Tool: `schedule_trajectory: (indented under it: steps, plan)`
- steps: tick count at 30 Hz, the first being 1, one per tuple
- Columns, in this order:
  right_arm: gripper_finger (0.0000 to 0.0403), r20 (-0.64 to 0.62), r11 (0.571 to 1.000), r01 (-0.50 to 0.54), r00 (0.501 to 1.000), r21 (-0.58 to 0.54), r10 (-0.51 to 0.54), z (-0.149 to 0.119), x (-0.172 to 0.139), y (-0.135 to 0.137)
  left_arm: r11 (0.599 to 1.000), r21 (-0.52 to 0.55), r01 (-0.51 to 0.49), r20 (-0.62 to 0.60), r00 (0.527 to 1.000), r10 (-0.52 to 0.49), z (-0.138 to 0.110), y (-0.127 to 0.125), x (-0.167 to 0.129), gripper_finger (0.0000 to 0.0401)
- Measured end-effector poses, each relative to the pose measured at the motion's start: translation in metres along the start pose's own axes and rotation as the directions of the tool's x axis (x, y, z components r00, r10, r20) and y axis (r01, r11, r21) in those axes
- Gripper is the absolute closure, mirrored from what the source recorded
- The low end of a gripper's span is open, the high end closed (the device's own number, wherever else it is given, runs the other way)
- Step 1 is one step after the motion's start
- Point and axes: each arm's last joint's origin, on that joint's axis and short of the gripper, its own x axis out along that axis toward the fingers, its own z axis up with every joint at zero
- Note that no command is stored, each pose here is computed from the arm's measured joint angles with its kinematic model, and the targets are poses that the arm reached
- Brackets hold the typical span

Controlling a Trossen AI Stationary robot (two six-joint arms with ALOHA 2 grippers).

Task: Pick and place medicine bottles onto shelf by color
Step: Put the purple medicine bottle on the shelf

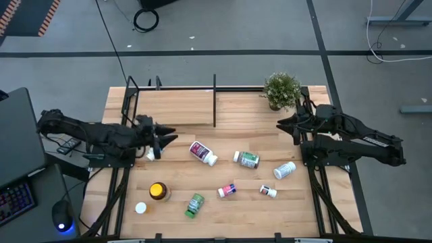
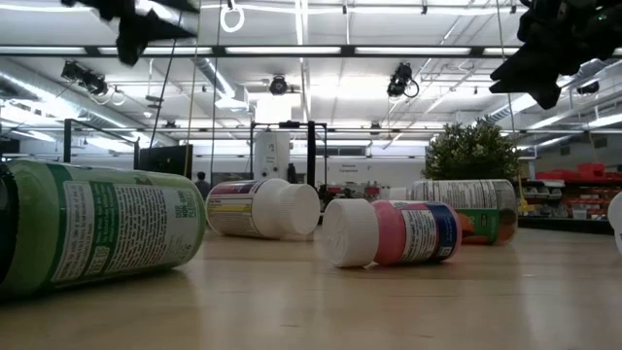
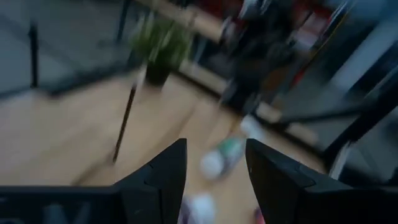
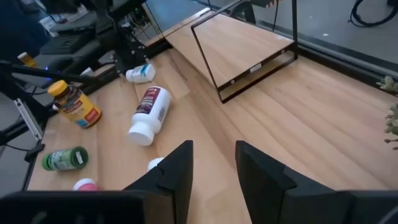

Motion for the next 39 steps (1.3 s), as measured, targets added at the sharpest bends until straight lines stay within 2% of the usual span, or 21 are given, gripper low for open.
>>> schedule_trajectory:
  steps: [3,5,8,10,12,15,19,22,25,28,30,34,39]
  plan:
    - [0.0275,-0.007,1.0,-0.004,1.0,0.021,0.004,0.0,0.001,0.0,0.995,-0.001,-0.095,-0.147,0.985,0.094,-0.013,0.008,0.005,0.023]
    - [0.0275,-0.005,1.0,-0.007,1.0,0.03,0.007,0.0,0.001,0.0,0.989,-0.005,-0.146,-0.258,0.956,0.139,-0.015,0.009,0.009,0.0229]
    - [0.027,-0.005,0.999,-0.004,1.0,0.044,0.004,0.0,0.001,0.0,0.987,0.023,-0.158,-0.379,0.912,0.155,-0.007,0.003,0.016,0.0229]
    - [0.0263,-0.004,0.999,-0.002,1.0,0.044,0.002,0.0,0.001,0.0,0.991,0.087,-0.105,-0.408,0.904,0.131,0.007,-0.009,0.022,0.0224]
    - [0.0254,-0.009,0.999,0.001,1.0,0.044,0.0,0.0,0.002,0.0,0.978,0.205,-0.035,-0.432,0.894,0.123,0.022,-0.022,0.031,0.0214]
    - [0.0238,-0.013,0.999,0.003,1.0,0.045,-0.002,0.0,0.003,0.0,0.917,0.397,0.043,-0.488,0.856,0.171,0.039,-0.039,0.052,0.0195]
    - [0.0212,-0.02,0.998,0.012,1.0,0.056,-0.011,0.0,0.004,0.0,0.833,0.528,0.167,-0.629,0.736,0.251,0.049,-0.054,0.097,0.0168]
    - [0.019,-0.033,0.998,0.019,0.999,0.057,-0.017,0.0,0.005,-0.001,0.77,0.593,0.237,-0.694,0.635,0.339,0.047,-0.061,0.134,0.0151]
    - [0.0167,-0.056,0.998,0.023,0.998,0.059,-0.02,-0.002,0.006,-0.001,0.707,0.631,0.321,-0.722,0.575,0.384,0.041,-0.066,0.168,0.0138]
    - [0.0146,-0.059,0.998,0.022,0.998,0.058,-0.018,-0.002,0.006,-0.001,0.649,0.65,0.395,-0.728,0.569,0.382,0.037,-0.074,0.196,0.0131]
    - [0.0137,-0.06,0.998,0.022,0.998,0.058,-0.019,-0.002,0.006,-0.001,0.641,0.629,0.44,-0.751,0.558,0.353,0.034,-0.08,0.211,0.0129]
    - [0.0125,-0.061,0.998,0.023,0.998,0.058,-0.019,-0.003,0.006,-0.001,0.65,0.553,0.521,-0.819,0.483,0.31,0.018,-0.085,0.229,0.0129]
    - [0.0113,-0.06,0.998,0.022,0.998,0.053,-0.019,-0.002,0.006,-0.001,0.594,0.537,0.599,-0.842,0.419,0.339,-0.005,-0.087,0.24,0.0128]
